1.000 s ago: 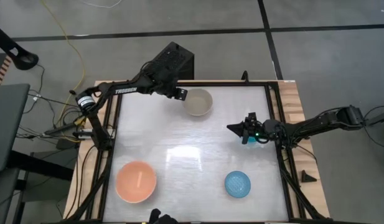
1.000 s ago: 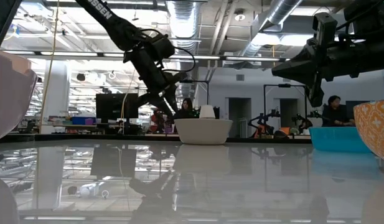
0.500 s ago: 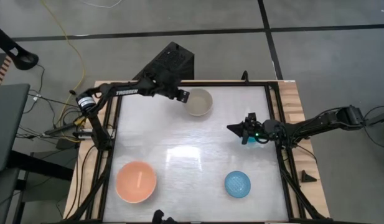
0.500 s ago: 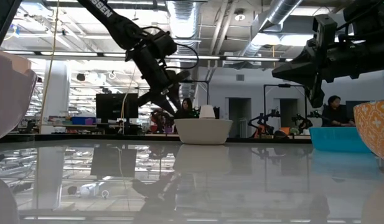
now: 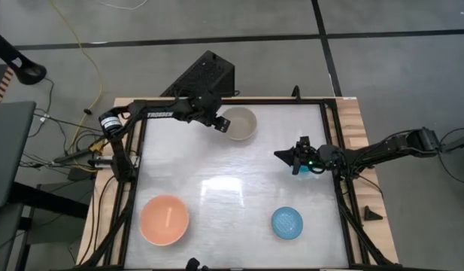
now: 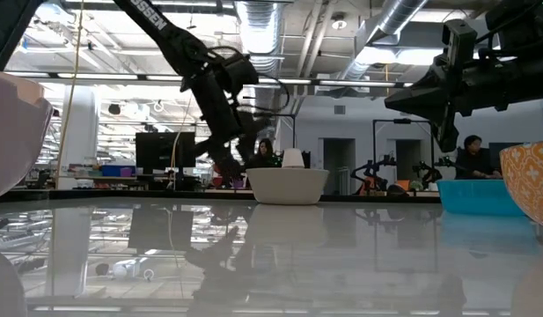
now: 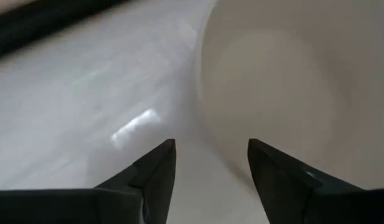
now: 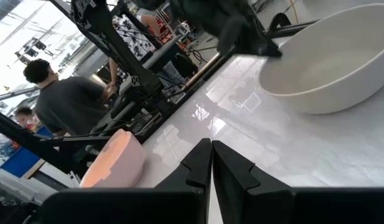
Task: Nest bowls inside each other
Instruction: Stack the gray bowl on top of the orange bowl
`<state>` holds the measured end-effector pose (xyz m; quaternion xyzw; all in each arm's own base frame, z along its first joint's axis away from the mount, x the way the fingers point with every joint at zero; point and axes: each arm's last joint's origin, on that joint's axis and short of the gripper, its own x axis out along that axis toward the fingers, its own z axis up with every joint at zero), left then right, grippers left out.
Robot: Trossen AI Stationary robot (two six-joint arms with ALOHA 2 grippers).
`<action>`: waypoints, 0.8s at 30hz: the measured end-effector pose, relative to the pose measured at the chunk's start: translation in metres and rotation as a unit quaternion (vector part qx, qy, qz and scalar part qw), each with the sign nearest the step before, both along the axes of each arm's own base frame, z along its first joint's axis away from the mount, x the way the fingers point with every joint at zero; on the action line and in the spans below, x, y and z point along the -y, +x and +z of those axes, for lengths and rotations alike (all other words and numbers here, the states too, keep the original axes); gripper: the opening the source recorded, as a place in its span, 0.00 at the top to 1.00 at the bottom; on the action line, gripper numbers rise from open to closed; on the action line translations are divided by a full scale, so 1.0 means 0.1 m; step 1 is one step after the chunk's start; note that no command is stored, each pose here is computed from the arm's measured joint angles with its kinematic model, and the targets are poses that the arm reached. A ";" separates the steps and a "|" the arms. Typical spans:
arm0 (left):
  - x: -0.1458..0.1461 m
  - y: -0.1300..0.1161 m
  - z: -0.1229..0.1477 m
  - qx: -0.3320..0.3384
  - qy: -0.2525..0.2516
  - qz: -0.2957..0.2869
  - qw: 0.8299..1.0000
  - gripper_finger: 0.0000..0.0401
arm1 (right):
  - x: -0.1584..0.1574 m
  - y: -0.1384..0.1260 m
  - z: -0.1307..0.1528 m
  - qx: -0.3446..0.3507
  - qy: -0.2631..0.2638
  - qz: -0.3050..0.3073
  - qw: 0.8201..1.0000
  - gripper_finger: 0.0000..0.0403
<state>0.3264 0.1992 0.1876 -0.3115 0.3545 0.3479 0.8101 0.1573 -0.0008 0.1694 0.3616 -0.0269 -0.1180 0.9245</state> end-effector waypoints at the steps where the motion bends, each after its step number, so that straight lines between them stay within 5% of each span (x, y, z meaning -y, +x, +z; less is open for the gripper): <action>1: 0.00 0.02 -0.04 0.001 -0.004 -0.002 1.000 0.53 | -0.01 0.00 0.00 0.000 0.000 0.003 1.000 0.88; 8: 0.05 0.06 -0.26 -0.011 -0.081 -0.003 0.997 0.53 | -0.12 0.00 0.00 0.000 0.004 0.036 0.999 0.88; 14: 0.08 0.04 -0.23 -0.028 -0.062 -0.005 0.998 0.56 | -0.19 -0.01 -0.01 -0.002 0.003 0.050 0.999 0.88; 24: 0.17 -0.01 -0.13 -0.023 -0.101 -0.063 0.993 0.97 | -0.20 -0.02 -0.01 -0.005 0.002 0.053 0.999 0.88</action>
